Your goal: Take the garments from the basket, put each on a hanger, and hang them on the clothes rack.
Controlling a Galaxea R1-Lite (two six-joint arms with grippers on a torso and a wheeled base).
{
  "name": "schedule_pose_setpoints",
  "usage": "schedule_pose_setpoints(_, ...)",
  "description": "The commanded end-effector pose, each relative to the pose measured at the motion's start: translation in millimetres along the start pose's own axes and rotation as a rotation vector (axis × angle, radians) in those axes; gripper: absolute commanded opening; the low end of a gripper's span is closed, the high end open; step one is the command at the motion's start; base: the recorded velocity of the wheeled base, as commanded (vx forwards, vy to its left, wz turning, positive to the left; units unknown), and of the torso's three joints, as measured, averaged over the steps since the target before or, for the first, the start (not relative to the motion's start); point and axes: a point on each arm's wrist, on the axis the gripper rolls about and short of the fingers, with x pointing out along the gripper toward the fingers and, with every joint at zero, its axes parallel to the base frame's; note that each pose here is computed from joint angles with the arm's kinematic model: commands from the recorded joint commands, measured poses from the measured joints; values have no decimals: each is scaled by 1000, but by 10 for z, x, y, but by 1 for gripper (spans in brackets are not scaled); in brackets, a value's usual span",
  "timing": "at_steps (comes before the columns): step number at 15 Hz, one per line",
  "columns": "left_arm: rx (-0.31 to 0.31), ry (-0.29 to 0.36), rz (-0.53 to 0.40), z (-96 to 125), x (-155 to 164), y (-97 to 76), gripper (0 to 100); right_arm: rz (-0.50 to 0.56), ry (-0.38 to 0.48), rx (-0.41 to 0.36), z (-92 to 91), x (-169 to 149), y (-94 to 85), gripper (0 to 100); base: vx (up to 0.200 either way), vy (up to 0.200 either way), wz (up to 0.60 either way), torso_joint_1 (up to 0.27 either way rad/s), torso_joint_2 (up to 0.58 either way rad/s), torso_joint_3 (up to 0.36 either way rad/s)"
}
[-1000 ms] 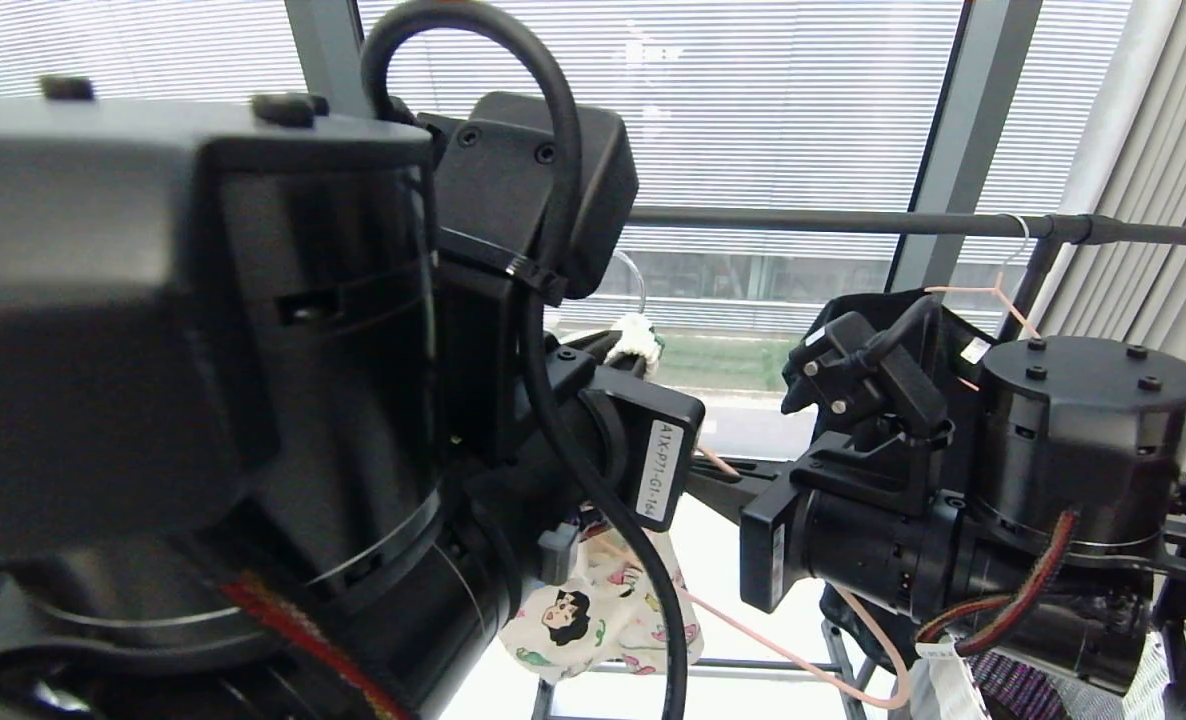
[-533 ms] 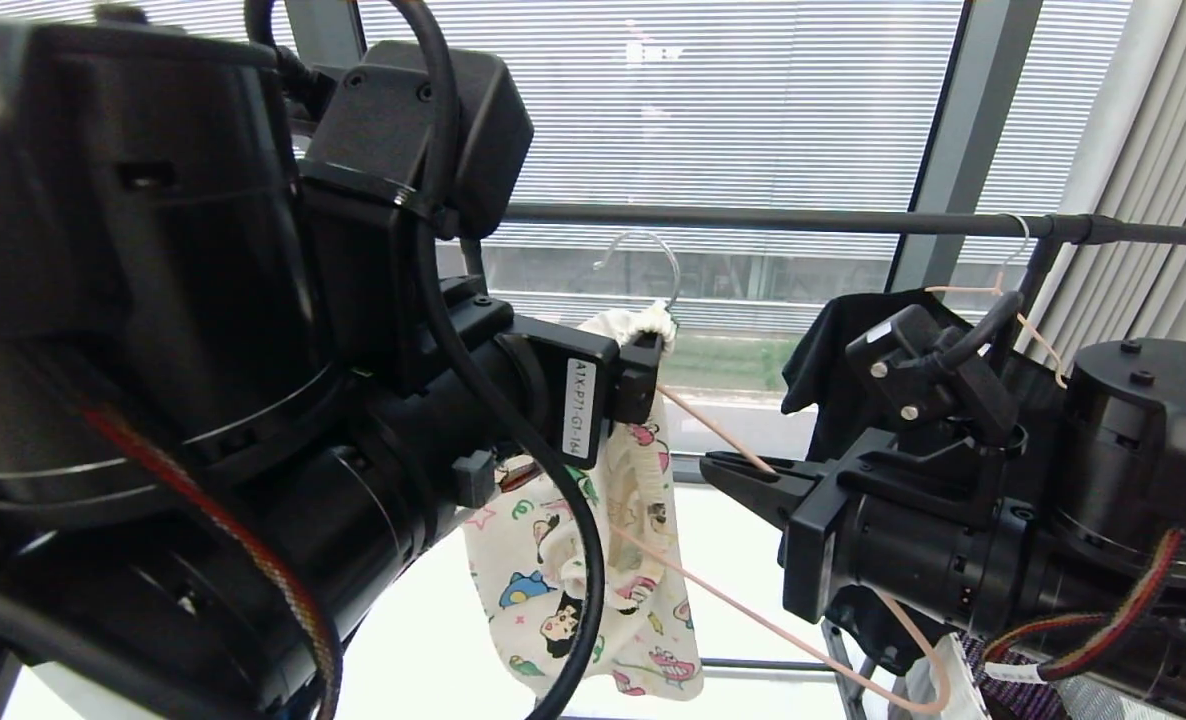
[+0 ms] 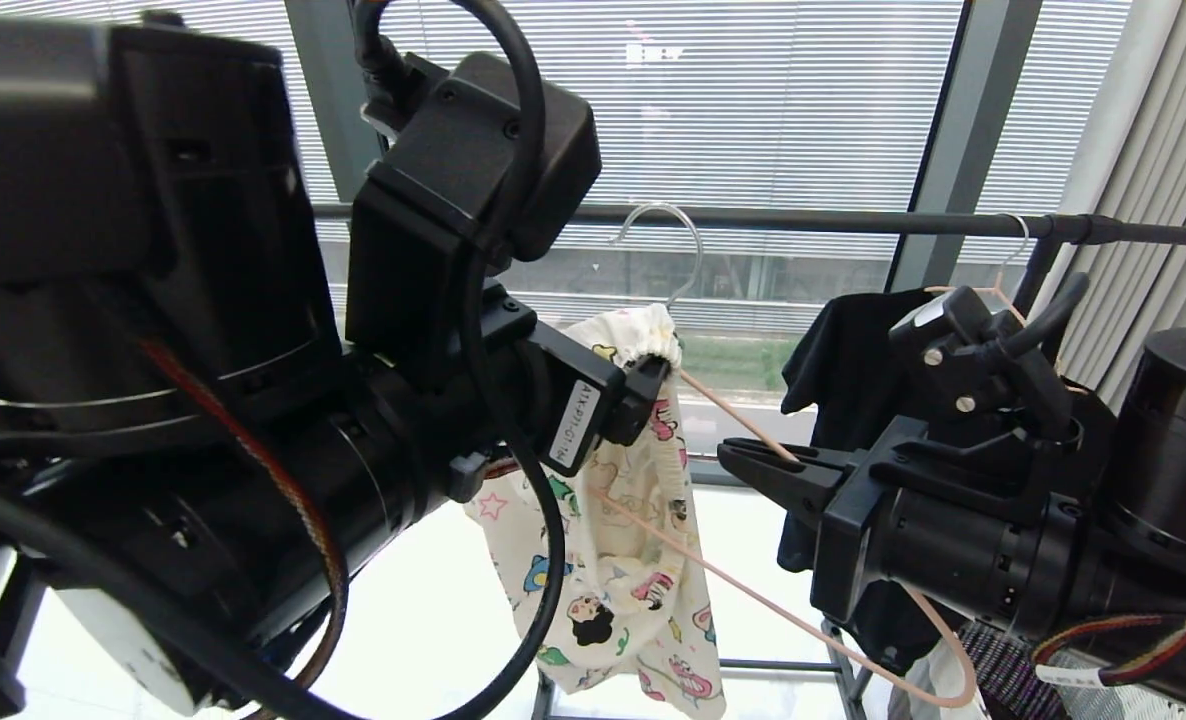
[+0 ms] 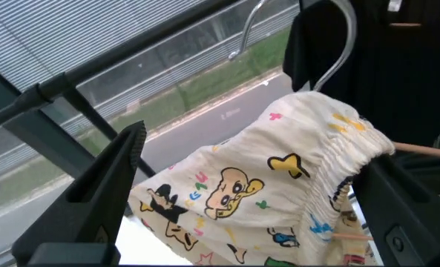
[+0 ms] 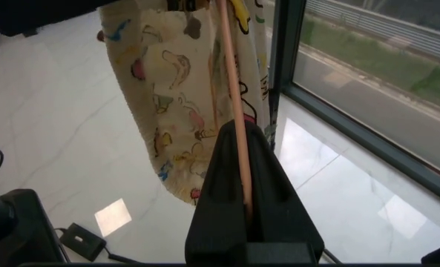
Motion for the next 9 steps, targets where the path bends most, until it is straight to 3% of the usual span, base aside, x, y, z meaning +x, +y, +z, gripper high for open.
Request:
schedule_pose_setpoints(1, 43, 48, 61, -64, 119, 66, 100, 3, -15, -4, 32, -51, 4, 0, 0, 0, 0, 0, 0, 0)
schedule_pose_setpoints(4, 87, 100, 77, -80, -1, 195, 100, 0, -9, -4, 6, -95, -1, 0, 0, 0, 0, 0, 0, 0)
schedule_pose_setpoints(6, 120, 156, -6, -114, -210, 201, 100, 3, -6, -6, 0, -83, -1, 0, 0, 0, 0, 0, 0, 0)
schedule_pose_setpoints(9, -34, 109, -78, 1, -234, 81, 100, 6, -2, -17, -7, -75, 3, 0, 0, 0, 0, 0, 0, 0)
